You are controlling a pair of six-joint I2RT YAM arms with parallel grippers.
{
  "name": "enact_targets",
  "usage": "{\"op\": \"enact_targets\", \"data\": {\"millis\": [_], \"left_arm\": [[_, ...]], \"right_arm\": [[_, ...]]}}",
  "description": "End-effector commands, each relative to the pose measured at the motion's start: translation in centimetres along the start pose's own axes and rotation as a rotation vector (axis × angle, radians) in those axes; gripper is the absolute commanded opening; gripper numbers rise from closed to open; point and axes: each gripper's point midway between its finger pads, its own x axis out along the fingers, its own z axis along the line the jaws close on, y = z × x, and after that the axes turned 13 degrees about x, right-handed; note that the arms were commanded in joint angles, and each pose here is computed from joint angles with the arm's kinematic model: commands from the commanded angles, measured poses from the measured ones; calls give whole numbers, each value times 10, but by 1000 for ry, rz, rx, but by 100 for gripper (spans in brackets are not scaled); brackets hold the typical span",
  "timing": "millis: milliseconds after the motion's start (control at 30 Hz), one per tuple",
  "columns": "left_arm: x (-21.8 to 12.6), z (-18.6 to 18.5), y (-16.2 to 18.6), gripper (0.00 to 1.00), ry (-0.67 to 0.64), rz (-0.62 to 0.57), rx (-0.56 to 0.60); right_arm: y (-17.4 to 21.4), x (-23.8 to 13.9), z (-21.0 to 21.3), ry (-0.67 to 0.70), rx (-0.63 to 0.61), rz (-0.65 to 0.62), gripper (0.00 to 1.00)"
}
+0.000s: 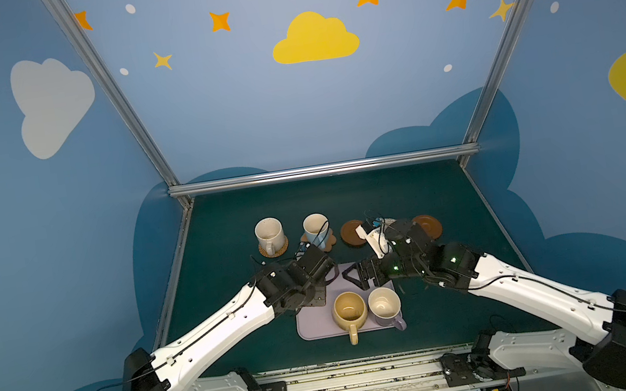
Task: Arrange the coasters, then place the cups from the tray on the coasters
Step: 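Lift the black mug off the tray with the left gripper, then carry the black mug with the left gripper over the brown wooden coaster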
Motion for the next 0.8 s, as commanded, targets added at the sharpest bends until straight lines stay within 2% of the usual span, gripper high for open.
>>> {"op": "enact_targets", "data": {"millis": [0,300,467,600,767], "left_arm": [[-14,-3,-27,3,-2,-73,19],[-18,-21,-66,3,11,-111,51],[-17,-35,-89,3,32,-142,69],[-13,-41,-107,3,48,-161,69],[0,-47,-130,3,69,-166,59]], "right_arm": [[-17,-20,-2,33,-23,-62,95],[-41,-37,-16,28,41,-87,96],[-51,-47,-22,31,34,-122,96],[-58,-56,-32,72,20,-158,96],[-70,-64,-57,154,79,-182,96]]}}
